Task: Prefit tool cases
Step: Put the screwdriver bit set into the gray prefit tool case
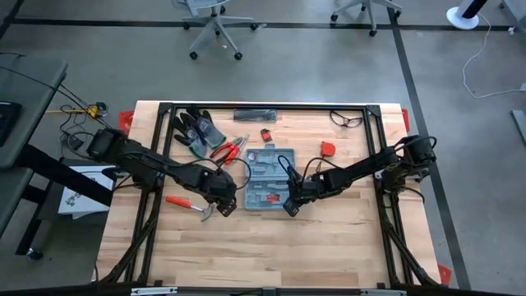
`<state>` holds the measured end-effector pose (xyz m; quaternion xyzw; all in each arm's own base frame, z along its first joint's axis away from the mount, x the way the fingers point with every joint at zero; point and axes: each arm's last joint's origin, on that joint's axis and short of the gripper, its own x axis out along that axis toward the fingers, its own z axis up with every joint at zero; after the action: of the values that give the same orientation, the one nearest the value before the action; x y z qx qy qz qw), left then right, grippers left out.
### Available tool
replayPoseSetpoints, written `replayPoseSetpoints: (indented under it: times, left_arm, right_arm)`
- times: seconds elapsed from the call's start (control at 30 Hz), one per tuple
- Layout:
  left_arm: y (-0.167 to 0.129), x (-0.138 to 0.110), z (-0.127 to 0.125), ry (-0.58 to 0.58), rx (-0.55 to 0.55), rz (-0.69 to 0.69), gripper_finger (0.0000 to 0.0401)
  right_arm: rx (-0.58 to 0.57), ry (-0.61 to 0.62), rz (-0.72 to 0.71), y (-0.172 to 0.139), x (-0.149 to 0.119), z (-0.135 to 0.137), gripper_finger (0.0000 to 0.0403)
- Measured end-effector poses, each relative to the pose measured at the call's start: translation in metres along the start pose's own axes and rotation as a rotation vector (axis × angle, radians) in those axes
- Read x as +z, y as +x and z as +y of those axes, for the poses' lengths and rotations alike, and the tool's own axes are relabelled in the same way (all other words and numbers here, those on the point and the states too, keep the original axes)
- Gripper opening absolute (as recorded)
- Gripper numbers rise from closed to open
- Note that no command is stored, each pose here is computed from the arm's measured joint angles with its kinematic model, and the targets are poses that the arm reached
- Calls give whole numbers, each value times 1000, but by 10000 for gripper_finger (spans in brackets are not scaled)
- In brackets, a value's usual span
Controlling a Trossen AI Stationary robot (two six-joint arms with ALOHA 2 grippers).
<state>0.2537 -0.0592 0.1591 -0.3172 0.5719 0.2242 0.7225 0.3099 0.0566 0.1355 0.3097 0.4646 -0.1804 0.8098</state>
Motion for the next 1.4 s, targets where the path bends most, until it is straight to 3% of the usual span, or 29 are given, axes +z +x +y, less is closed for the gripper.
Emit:
replayPoseSetpoints:
  times: [0.3, 0.6, 0.73, 1.07, 1.4]
  left_arm:
    - [21, -1, -1, -14, 56, 56, 243]
    - [28, -1, 0, 44, 85, 69, 239]
    - [30, -3, 1, 68, 102, 79, 204]
    - [31, -3, 2, 128, 101, 100, 44]
    - [26, -2, 3, 190, 76, 102, 42]
  right_arm:
    - [-3, -9, 1, 0, 0, 0, 0]
    - [-2, -43, 2, 0, 0, 0, 0]
    - [-1, -43, 3, 0, 0, 0, 0]
    - [2, -43, 7, 0, 0, 0, 0]
    - [7, -44, 12, 0, 0, 0, 0]
